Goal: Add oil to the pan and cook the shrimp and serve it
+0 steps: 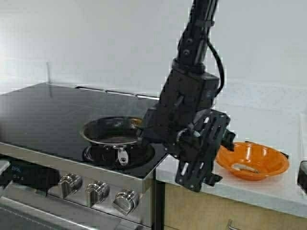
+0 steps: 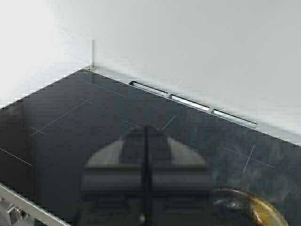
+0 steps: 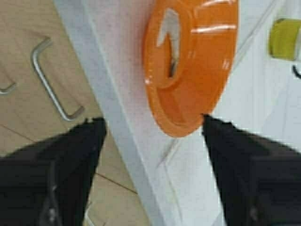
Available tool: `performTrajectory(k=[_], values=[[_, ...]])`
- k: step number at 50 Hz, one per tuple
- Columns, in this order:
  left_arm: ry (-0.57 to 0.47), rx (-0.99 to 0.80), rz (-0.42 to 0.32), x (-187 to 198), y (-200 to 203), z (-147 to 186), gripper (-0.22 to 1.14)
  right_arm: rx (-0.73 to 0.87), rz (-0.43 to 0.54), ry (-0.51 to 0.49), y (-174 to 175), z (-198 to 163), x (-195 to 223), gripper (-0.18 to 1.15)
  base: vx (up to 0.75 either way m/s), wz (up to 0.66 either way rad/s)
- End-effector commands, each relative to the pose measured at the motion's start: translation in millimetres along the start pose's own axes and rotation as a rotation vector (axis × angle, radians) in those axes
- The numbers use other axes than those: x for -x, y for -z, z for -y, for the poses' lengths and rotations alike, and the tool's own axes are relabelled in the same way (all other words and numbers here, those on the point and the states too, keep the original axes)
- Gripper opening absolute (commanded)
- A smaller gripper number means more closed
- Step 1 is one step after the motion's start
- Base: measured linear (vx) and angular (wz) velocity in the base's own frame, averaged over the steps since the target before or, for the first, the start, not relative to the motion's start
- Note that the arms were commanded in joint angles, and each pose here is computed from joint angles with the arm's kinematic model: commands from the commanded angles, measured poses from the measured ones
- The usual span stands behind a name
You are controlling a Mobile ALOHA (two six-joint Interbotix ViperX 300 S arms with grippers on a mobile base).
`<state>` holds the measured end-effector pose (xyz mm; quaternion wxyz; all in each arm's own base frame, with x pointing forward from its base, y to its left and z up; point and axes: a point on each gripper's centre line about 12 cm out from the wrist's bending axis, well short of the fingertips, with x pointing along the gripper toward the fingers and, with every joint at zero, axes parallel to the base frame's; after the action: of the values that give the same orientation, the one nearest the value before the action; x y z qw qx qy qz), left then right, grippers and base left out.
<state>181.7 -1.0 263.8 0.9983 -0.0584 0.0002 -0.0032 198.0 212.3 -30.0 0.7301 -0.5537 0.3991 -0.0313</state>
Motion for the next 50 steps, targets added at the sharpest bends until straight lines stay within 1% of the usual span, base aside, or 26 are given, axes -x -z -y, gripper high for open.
performTrajectory(k=[1, 8, 21, 50], values=[[0.004, 0.000, 0.024, -2, -10, 1, 0.03, 0.007, 0.038, 0.021, -3, 2, 0, 0.94, 0.00, 0.00], [0.004, 0.000, 0.023, -2, -9, 1, 0.03, 0.001, 0.050, 0.040, -2, -2, -12, 0.94, 0.00, 0.00], [0.004, 0.000, 0.024, -2, -9, 1, 0.03, 0.003, -0.004, 0.062, 8, -6, -43, 0.94, 0.00, 0.00], [0.004, 0.000, 0.023, -2, -9, 1, 0.03, -0.001, -0.024, 0.070, 5, -1, -67, 0.92, 0.00, 0.00]])
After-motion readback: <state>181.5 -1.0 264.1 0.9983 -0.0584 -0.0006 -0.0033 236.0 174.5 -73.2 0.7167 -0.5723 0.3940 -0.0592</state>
